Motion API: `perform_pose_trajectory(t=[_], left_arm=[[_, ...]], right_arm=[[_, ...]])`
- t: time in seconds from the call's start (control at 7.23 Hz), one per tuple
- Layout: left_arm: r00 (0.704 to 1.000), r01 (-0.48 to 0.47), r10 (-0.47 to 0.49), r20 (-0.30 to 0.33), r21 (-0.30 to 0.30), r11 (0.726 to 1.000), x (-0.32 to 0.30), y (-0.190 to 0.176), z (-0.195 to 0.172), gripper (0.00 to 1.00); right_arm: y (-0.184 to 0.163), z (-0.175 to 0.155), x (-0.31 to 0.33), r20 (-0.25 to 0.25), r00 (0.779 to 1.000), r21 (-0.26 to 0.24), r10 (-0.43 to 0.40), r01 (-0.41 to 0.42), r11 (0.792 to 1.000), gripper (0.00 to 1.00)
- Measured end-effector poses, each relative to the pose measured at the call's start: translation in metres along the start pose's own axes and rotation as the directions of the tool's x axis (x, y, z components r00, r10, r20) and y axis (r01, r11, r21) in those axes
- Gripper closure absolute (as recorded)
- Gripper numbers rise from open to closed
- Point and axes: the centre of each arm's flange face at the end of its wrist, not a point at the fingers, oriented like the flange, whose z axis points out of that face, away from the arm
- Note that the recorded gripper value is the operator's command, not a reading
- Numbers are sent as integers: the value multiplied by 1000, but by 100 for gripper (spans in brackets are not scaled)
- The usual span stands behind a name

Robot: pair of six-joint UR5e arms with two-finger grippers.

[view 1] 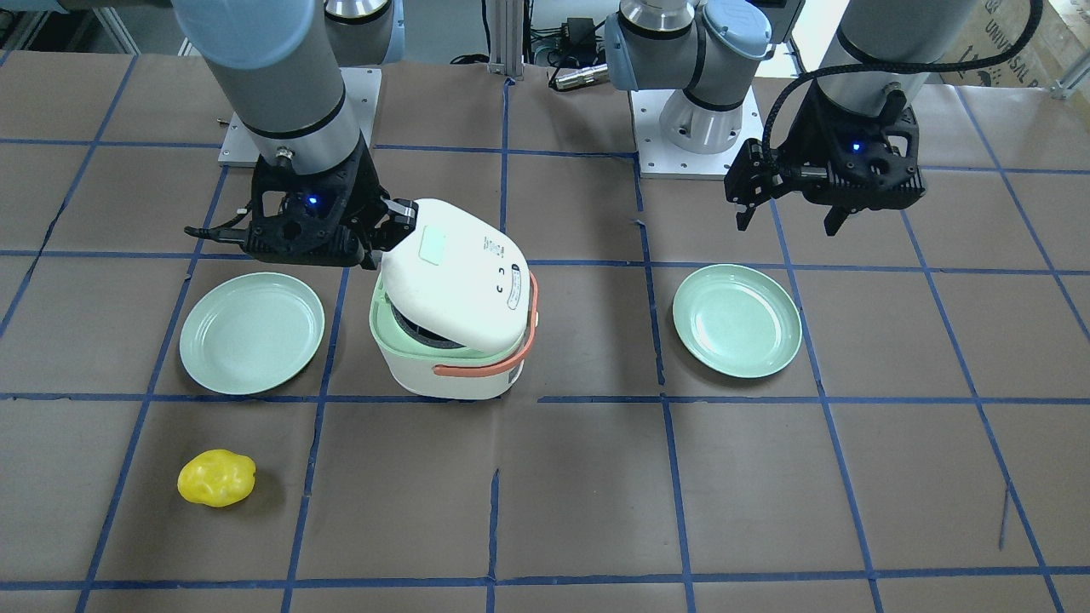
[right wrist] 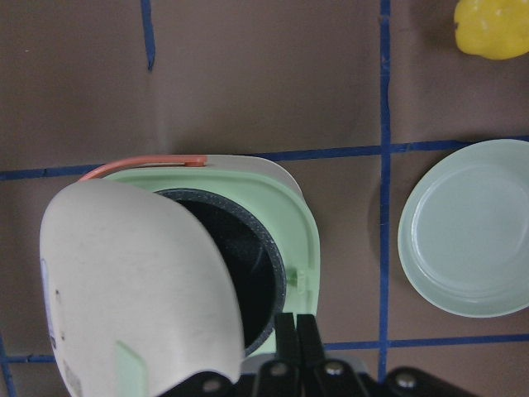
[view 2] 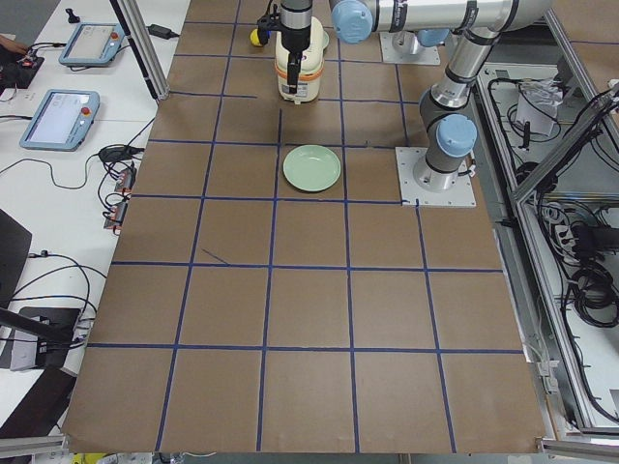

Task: Press rice cooker button
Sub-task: 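Lift the right gripper up and away from the opening lid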

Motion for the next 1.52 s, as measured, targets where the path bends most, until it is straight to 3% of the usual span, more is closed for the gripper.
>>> perform_pose_trajectory(t=[0.41,0.55,0.83,1.52], left_arm=[[1000,0,0,0,0,1000,0,0,0,0],[1000,0,0,0,0,1000,0,0,0,0],[1000,0,0,0,0,1000,0,0,0,0],[1000,0,0,0,0,1000,0,0,0,0]], right_arm=[[-3,-45,47,-30,1000,23,5,-4,1000,53],[-4,-46,56,-25,1000,23,17,-16,1000,27],[-4,-39,68,-25,999,10,32,-32,999,0],[-8,-29,80,-37,999,7,-15,15,1000,0]])
